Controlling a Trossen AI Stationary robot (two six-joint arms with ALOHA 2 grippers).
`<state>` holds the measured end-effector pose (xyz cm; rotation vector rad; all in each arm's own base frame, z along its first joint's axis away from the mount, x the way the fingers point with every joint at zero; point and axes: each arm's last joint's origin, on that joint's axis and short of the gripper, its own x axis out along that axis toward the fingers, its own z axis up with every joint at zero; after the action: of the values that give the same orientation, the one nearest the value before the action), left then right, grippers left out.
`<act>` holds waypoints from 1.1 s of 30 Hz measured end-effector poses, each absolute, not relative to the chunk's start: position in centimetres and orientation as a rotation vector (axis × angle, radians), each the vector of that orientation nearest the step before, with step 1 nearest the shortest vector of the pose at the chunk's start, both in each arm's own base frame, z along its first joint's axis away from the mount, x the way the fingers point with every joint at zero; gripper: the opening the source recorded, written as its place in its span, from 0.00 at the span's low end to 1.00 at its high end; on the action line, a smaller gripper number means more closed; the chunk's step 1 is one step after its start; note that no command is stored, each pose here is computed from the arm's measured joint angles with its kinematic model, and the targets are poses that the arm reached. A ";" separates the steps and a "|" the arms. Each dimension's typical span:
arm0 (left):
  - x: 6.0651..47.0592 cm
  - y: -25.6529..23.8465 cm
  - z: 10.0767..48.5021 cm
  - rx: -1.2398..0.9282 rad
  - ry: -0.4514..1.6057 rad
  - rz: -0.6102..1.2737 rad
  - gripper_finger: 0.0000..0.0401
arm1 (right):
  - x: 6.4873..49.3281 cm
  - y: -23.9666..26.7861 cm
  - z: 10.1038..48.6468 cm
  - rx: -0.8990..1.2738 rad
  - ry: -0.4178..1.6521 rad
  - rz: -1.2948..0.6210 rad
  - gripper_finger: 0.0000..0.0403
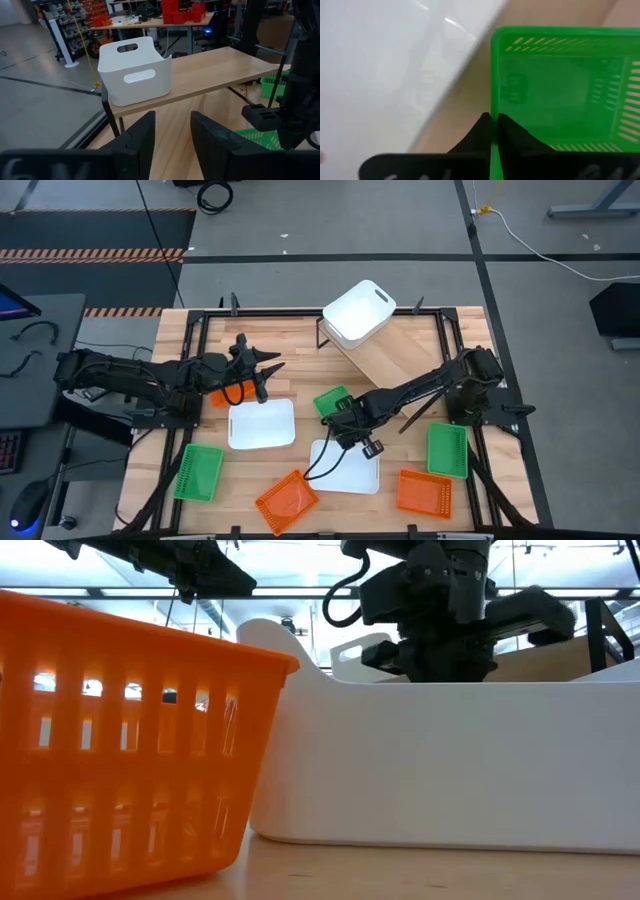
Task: Stack baskets on shelf by color
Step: Put the top green bin on the shelf
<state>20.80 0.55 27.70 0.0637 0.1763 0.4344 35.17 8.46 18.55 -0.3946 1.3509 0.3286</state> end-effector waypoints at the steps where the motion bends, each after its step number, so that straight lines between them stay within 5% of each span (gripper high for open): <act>1: 20.8 0.5 27.7 0.064 0.177 0.434 0.33 | 35.2 8.4 18.6 -0.405 1.352 0.315 0.04; 16: 20.8 0.6 27.7 0.065 0.177 0.435 0.33 | 38.1 9.1 27.5 -0.406 1.148 0.247 0.02; 33: 20.8 0.6 27.5 0.071 0.193 0.434 0.33 | 34.2 8.3 39.3 -0.025 1.210 -0.009 0.03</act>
<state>20.79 0.56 27.54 0.0712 0.1930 0.4341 34.17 8.33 39.33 -0.0245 1.2104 -0.0094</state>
